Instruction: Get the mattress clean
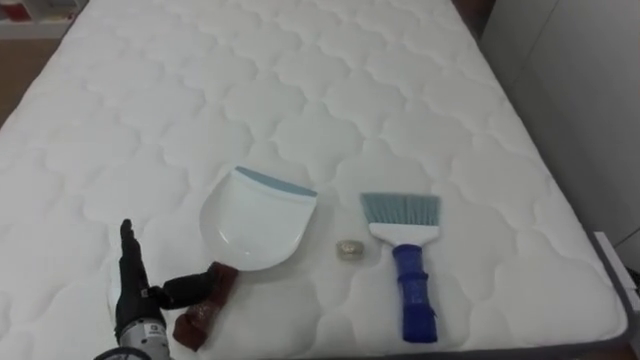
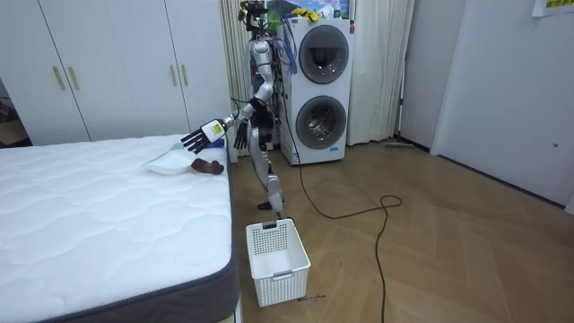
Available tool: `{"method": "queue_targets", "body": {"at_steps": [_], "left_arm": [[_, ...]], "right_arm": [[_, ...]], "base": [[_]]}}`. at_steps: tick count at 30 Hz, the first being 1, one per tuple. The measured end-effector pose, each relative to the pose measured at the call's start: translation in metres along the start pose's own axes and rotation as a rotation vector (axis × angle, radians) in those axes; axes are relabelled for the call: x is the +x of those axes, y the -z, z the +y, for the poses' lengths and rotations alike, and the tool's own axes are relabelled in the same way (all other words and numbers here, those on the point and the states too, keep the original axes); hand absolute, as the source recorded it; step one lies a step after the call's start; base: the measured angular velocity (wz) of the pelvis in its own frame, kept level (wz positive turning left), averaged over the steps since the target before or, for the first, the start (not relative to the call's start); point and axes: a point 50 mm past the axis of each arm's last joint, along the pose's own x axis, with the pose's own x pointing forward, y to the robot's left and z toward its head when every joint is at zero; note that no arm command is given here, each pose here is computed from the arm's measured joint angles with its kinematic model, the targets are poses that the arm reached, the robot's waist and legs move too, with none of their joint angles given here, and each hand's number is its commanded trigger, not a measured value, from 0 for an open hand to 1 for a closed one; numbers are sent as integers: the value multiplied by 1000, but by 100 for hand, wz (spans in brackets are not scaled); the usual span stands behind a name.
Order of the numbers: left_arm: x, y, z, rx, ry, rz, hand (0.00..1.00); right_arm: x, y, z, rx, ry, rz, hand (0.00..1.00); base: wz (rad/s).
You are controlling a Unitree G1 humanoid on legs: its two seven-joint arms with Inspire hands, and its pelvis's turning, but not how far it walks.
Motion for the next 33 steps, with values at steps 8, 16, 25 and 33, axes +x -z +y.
{"method": "queue_targets", "body": {"at_steps": [8,16,25,33], "left_arm": [[-3,12,-1,85,39,28,0],[-4,15,-4,131,71,24,0],[-11,26,-16,164,148,65,0],[-14,37,-17,183,156,114,0]], "right_arm": [[0,0,0,0,3,0,0],[0,1,-2,14,28,-3,0],[0,-1,-3,19,30,-14,0],[0,-1,-2,18,26,-14,0]], "base": [[0],[0],[0],[0]]}}
